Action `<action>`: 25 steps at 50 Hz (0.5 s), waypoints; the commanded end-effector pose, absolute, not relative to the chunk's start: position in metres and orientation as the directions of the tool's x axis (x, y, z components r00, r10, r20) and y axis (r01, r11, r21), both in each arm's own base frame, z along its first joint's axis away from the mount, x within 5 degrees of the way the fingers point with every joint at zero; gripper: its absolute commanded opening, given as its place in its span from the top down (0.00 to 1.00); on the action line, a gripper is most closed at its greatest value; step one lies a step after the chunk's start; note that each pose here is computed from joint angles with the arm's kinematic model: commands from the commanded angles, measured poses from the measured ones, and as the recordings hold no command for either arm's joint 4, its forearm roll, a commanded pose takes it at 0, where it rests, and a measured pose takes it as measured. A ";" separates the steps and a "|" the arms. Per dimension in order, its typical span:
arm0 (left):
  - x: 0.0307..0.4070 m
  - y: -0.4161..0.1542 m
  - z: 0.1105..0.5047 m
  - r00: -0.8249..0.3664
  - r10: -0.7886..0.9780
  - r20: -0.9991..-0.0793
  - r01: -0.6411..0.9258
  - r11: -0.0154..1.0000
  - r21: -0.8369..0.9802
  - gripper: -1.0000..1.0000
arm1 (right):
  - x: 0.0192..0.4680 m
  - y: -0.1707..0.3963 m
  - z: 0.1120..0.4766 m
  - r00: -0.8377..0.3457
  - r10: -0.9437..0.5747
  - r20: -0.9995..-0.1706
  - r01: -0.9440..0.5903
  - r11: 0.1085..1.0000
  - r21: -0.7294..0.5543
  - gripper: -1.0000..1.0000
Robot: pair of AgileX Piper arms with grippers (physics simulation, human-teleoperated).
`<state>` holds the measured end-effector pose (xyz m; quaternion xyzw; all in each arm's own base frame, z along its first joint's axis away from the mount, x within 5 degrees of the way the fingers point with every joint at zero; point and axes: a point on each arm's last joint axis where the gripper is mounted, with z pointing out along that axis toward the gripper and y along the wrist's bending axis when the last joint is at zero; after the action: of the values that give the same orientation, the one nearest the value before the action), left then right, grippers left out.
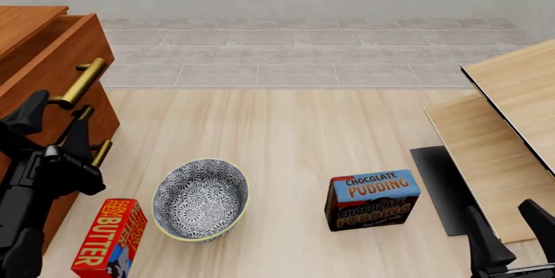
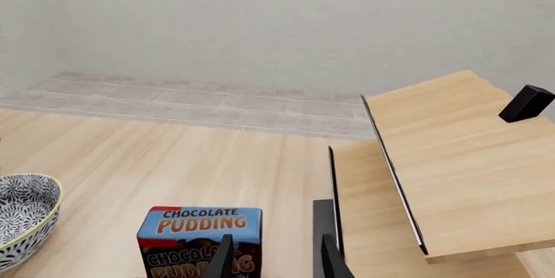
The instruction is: Close the top drawer of the cabinet.
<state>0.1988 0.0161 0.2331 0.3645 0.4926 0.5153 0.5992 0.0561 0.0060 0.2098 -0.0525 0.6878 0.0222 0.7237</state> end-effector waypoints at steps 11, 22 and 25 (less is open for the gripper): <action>0.194 0.028 0.233 -0.083 0.973 -0.217 -0.279 0.186 0.942 0.00 | 0.056 0.007 0.209 0.046 -0.048 -0.998 -0.115 0.992 -0.053 0.00; 0.195 0.031 0.235 -0.094 0.973 -0.212 -0.286 0.178 0.942 0.00 | 0.056 0.007 0.209 0.044 -0.048 -0.998 -0.114 0.992 -0.052 0.00; 0.196 0.033 0.235 -0.102 0.972 -0.213 -0.289 0.176 0.941 0.00 | 0.056 0.007 0.209 0.044 -0.048 -0.998 -0.114 0.992 -0.053 0.00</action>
<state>0.1975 0.0226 0.2329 0.3586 0.4977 0.5272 0.5880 0.0560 0.0065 0.2089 -0.0584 0.6905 0.0231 0.7206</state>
